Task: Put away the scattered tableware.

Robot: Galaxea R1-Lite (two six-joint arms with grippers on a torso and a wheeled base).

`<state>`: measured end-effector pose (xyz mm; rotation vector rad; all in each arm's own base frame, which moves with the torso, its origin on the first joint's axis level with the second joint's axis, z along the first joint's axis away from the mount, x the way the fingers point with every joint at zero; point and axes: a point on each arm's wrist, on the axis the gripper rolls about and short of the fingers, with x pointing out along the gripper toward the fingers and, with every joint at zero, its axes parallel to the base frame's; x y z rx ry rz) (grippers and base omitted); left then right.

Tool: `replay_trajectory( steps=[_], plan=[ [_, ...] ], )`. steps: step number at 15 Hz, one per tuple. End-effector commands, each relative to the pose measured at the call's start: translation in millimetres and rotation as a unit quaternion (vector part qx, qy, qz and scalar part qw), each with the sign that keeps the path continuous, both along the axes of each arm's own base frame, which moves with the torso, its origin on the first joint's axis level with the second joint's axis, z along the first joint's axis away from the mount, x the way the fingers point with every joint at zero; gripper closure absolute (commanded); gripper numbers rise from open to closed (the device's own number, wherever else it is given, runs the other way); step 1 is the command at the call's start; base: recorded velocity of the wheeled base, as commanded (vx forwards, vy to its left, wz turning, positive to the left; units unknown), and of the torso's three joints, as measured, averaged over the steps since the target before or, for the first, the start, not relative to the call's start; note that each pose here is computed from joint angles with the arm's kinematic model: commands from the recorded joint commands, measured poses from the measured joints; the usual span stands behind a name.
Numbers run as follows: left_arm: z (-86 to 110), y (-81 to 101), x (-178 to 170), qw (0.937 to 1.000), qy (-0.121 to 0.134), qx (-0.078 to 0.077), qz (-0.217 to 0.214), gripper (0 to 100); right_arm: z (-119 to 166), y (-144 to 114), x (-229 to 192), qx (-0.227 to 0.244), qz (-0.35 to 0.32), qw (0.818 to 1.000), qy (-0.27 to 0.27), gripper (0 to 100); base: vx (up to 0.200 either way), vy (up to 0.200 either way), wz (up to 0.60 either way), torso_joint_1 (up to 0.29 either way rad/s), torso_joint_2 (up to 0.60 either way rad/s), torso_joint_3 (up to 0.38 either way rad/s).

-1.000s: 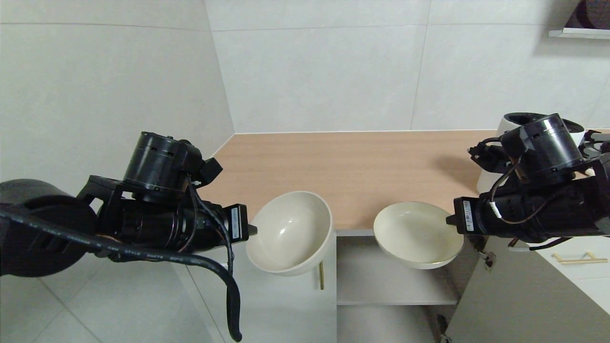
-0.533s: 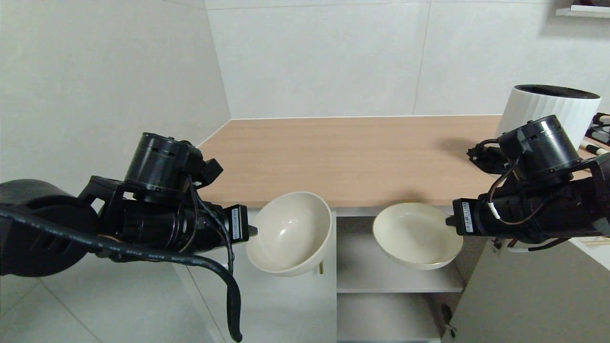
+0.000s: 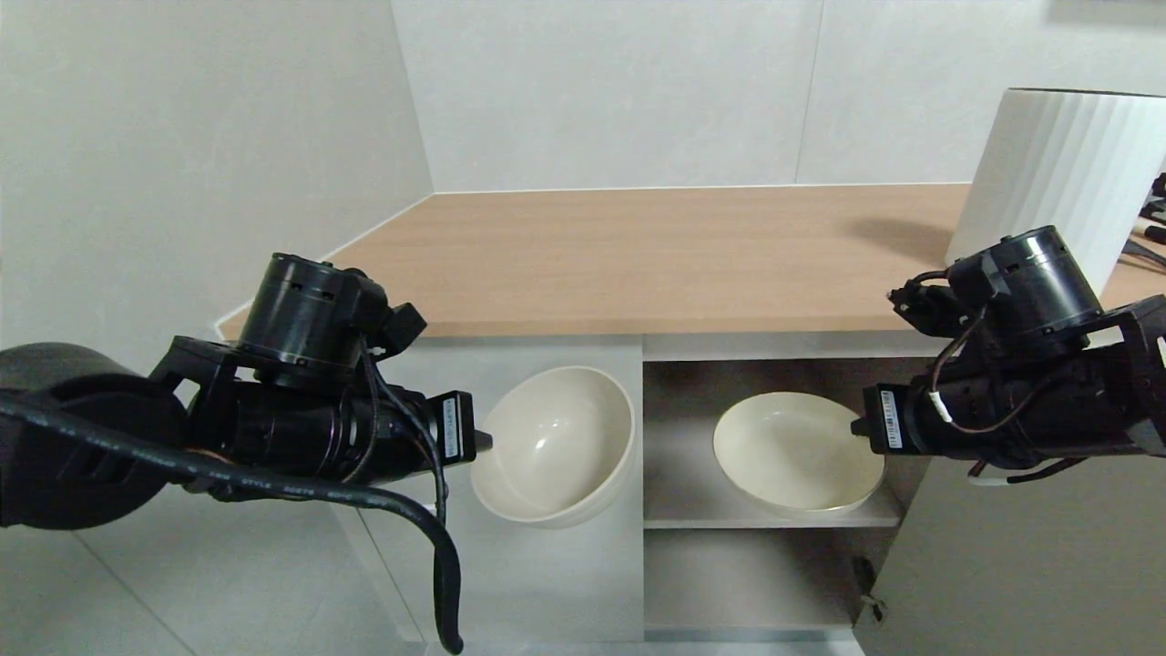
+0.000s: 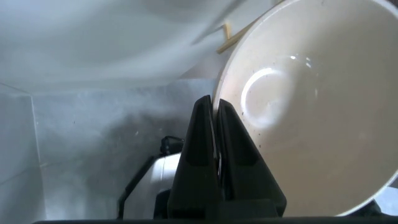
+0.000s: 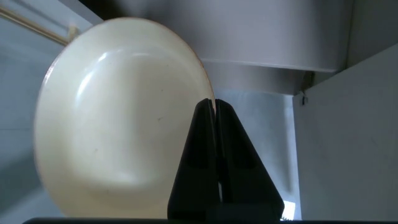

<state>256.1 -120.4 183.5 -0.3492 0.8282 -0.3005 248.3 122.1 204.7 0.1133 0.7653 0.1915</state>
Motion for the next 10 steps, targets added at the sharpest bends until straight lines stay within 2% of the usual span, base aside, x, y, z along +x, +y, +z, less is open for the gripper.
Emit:
replay_trajectory(
  steps=[1,5,10],
  plan=[
    [0.0,0.0,-0.1,1.0000,0.000,0.000,0.000,100,-1.0,0.5,0.6,0.000,0.000,1.000,0.001,100,0.000,0.000,0.00,-0.139,0.45,0.310],
    [0.0,0.4,0.1,1.0000,0.000,0.000,0.001,100,-1.4,0.8,0.3,-0.001,0.001,1.000,0.002,100,0.000,0.000,0.00,-0.093,0.35,0.243],
    [0.9,0.2,-0.6,1.0000,-0.001,-0.001,0.000,100,-5.3,2.4,3.6,-0.004,0.001,1.000,0.008,100,0.000,0.000,0.00,-0.008,0.03,0.017]
  ],
)
